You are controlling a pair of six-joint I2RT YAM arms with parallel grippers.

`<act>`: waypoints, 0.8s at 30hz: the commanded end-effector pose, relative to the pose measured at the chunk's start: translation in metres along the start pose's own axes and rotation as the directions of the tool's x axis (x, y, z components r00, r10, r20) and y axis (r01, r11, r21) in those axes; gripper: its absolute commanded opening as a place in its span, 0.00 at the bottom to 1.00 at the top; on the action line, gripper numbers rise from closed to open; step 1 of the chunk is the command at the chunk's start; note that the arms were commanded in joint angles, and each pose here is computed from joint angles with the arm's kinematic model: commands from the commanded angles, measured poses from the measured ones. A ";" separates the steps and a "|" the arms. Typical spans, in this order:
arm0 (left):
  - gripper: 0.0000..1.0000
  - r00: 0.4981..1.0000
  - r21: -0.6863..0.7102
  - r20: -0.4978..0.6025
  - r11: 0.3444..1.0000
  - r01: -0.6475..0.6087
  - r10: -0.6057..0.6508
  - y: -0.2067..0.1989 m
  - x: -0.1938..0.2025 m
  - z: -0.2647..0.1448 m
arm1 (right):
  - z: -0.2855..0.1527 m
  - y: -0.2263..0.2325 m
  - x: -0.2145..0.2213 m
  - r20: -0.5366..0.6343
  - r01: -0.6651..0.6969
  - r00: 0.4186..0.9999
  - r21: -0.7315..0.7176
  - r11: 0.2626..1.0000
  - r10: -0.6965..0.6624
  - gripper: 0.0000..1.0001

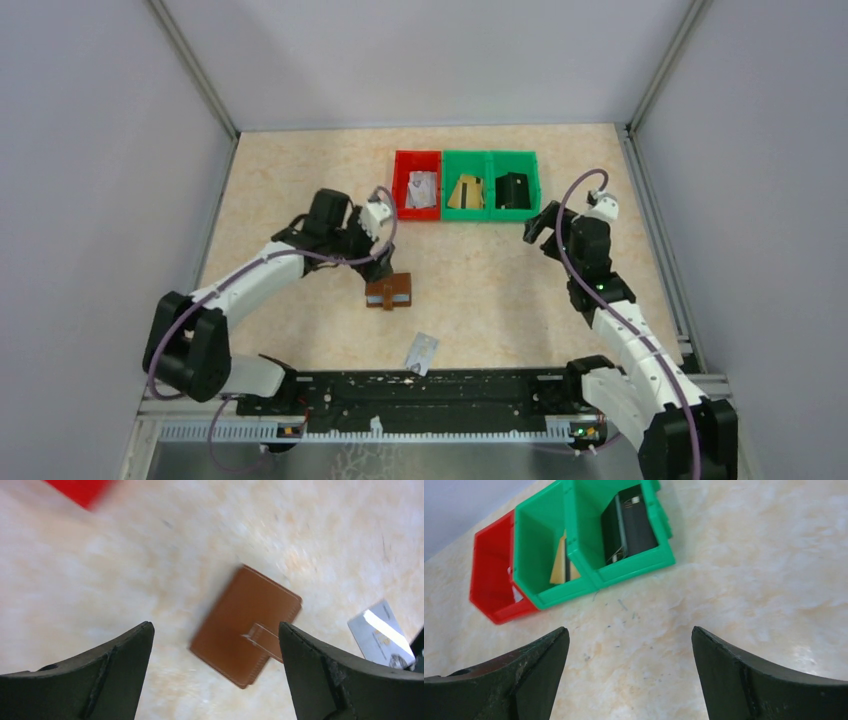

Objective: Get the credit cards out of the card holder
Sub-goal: Reset both arms

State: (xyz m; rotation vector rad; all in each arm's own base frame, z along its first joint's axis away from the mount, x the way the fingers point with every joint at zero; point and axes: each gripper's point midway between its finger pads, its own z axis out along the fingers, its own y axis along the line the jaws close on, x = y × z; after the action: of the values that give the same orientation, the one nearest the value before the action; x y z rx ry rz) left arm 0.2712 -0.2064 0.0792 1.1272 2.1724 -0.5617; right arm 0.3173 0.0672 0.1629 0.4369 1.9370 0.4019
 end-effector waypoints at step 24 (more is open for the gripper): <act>0.99 0.796 -0.283 0.524 0.819 0.499 -0.304 0.202 0.012 -0.037 | -0.017 -0.133 -0.045 0.486 0.060 0.805 0.504 0.861 -0.340 0.99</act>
State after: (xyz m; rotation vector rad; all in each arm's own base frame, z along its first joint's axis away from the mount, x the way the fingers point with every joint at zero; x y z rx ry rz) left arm 0.3974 -0.0701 0.0522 0.3113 2.1089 -0.4281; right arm 0.2822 -0.0773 0.1122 0.6132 1.5783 -0.3929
